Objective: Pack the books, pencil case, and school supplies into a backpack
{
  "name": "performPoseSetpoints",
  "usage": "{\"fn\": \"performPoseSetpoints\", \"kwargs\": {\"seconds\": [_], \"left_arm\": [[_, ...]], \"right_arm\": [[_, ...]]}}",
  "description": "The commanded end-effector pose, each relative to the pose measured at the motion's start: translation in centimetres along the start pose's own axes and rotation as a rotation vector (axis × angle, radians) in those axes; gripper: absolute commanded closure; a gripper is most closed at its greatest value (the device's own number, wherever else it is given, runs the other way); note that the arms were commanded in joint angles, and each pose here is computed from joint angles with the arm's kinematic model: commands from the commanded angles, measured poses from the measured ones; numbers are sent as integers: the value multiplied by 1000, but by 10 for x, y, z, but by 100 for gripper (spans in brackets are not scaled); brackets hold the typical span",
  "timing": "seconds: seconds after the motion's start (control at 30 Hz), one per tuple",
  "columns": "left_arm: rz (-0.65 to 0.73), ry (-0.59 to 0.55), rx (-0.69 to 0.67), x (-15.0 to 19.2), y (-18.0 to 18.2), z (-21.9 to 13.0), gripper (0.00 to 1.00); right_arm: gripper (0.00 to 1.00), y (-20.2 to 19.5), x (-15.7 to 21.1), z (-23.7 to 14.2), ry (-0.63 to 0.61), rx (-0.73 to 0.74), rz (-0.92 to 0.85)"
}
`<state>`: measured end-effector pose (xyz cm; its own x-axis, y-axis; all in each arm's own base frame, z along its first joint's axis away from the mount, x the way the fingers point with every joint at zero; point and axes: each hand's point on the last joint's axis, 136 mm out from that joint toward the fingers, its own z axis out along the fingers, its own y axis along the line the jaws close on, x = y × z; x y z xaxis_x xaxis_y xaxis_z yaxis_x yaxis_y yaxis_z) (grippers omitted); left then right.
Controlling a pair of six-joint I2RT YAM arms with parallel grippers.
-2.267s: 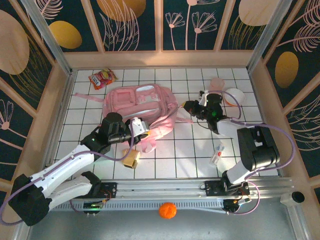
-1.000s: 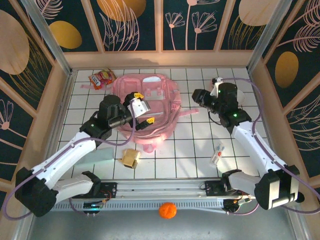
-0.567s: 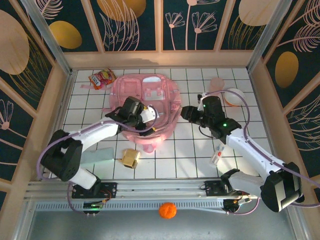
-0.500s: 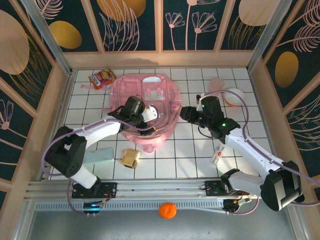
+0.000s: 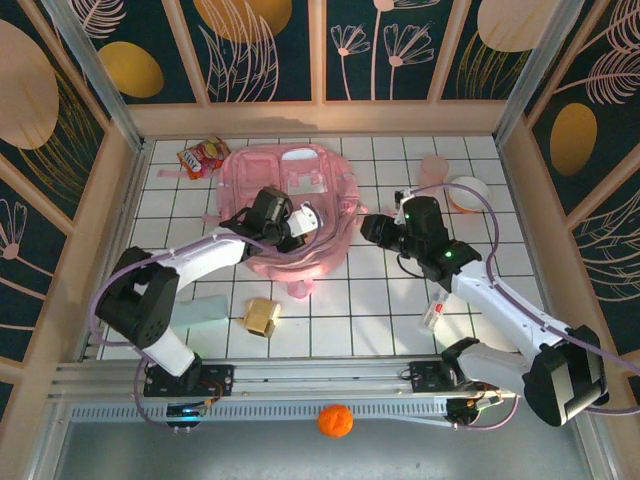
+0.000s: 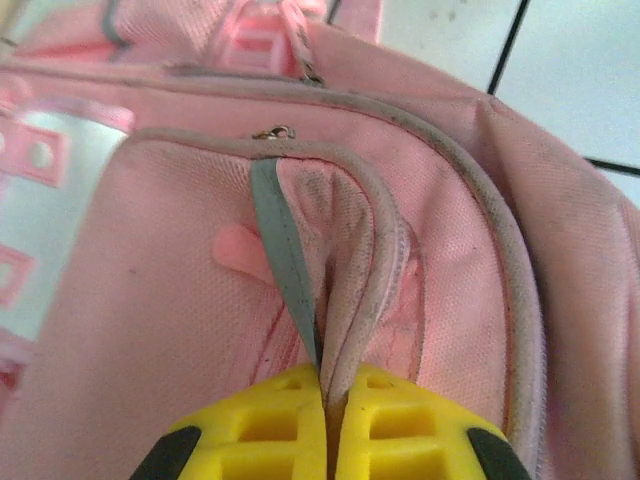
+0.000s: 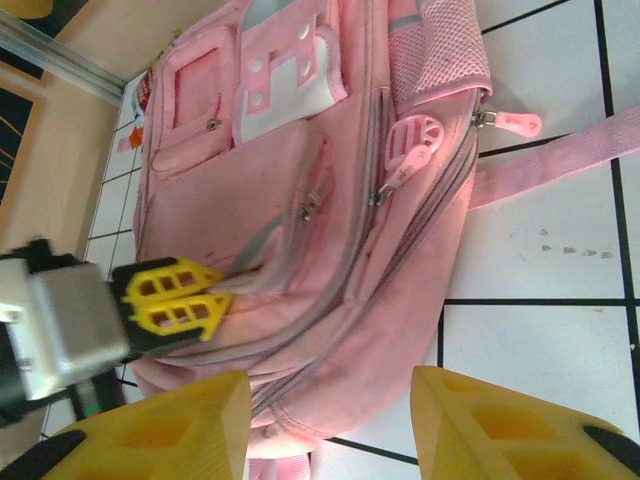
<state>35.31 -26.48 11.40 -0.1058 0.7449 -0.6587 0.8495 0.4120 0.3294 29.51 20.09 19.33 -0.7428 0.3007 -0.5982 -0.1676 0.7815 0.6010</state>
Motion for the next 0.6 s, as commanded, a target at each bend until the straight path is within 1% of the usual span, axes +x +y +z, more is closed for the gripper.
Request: {"fn": "performPoseSetpoints", "kwargs": {"seconds": [0.0,0.07,0.17,0.33,0.5,0.53,0.57], "left_arm": [[-9,-199,-125,-64,40,-52,100],[-25,-246,-147,-82,52,-71,100],[-35,-280,-185,-99,66,-89,100],[-51,-304,-228,-118,84,-104,100],[-73,-328,-233,-132,93,-112,100],[-77,-341,-232,-136,94,-115,100],[-81,-355,-232,-141,95,-118,100]], "right_arm": [[53,14,-15,-9,-87,-44,-57],[53,28,-10,-9,-71,-82,-84],[52,54,-6,-9,-78,-152,-138],[52,103,11,-5,-104,-258,-209],[52,129,36,14,-56,-315,-166],[52,128,43,21,-36,-307,-149],[52,119,49,30,-16,-268,-118]]}}
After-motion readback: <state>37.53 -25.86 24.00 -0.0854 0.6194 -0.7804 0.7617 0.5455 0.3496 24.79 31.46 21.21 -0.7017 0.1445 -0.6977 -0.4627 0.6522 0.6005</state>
